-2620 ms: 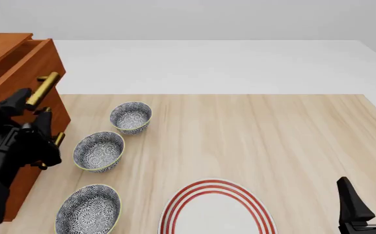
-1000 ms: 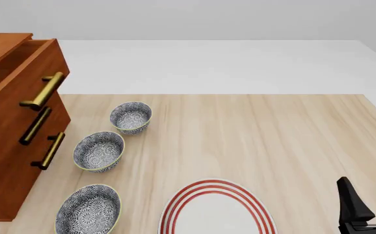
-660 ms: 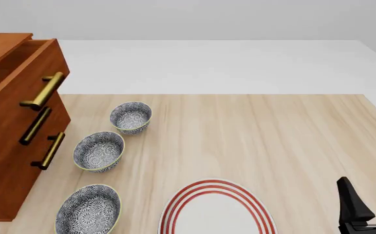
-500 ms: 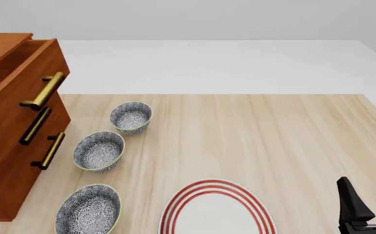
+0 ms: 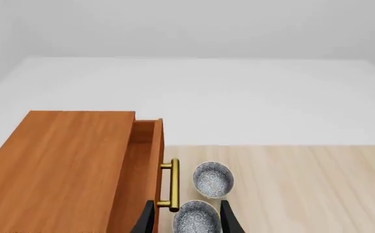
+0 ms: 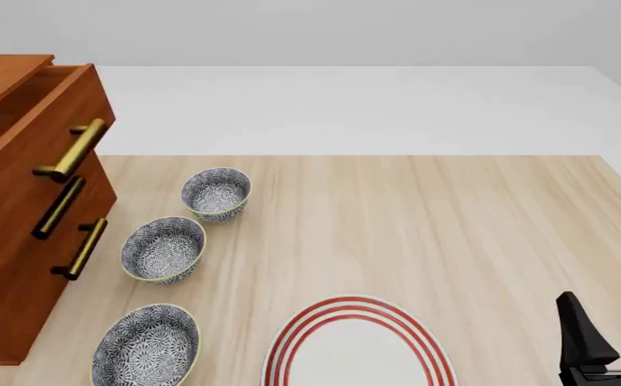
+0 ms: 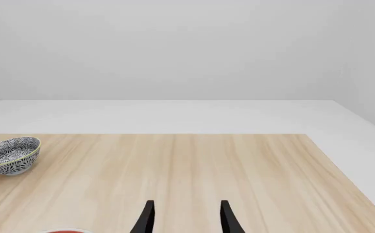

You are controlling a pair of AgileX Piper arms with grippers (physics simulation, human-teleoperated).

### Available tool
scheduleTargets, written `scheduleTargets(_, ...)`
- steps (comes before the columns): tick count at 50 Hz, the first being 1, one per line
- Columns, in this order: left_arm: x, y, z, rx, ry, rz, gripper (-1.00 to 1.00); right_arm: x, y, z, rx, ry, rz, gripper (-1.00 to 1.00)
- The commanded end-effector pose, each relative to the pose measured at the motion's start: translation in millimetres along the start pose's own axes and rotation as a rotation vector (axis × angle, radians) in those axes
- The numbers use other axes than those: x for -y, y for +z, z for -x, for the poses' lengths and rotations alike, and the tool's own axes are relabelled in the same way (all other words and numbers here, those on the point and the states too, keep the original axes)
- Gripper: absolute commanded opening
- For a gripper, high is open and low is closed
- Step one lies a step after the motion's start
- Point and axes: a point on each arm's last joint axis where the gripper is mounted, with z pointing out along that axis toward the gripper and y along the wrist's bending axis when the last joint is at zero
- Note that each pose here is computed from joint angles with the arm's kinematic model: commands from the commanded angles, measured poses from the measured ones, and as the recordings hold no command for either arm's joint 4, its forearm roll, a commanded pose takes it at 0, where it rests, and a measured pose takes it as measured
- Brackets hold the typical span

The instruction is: Open the top drawer of the cabinet.

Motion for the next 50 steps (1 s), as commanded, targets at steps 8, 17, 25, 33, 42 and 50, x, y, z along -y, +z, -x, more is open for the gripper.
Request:
scheduleTargets(8,-1.2,28,-15.2,-0.09,-0.023,0.01,1.0,0,0,0,0.0,0.0,0.0,1.0)
scheduleTargets(17,-2.3,34,-12.0,-0.099,-0.04,0.019,1.0,0,0,0,0.0,0.0,0.0,1.0)
scheduleTargets(25,-4.8,38,-13.6,-0.105,-0.049,0.037,1.0,0,0,0,0.0,0.0,0.0,1.0)
scheduleTargets(33,-6.9,43,-19.9,-0.122,-0.05,0.051,1.0,0,0,0,0.0,0.0,0.0,1.0)
scheduleTargets(42,-10.9,52,-28.2,-0.137,-0.035,0.074,1.0,0,0,0,0.0,0.0,0.0,1.0)
scheduleTargets(50,-11.4,55,-33.0,-0.146,-0.028,0.075,1.0,0,0,0,0.0,0.0,0.0,1.0)
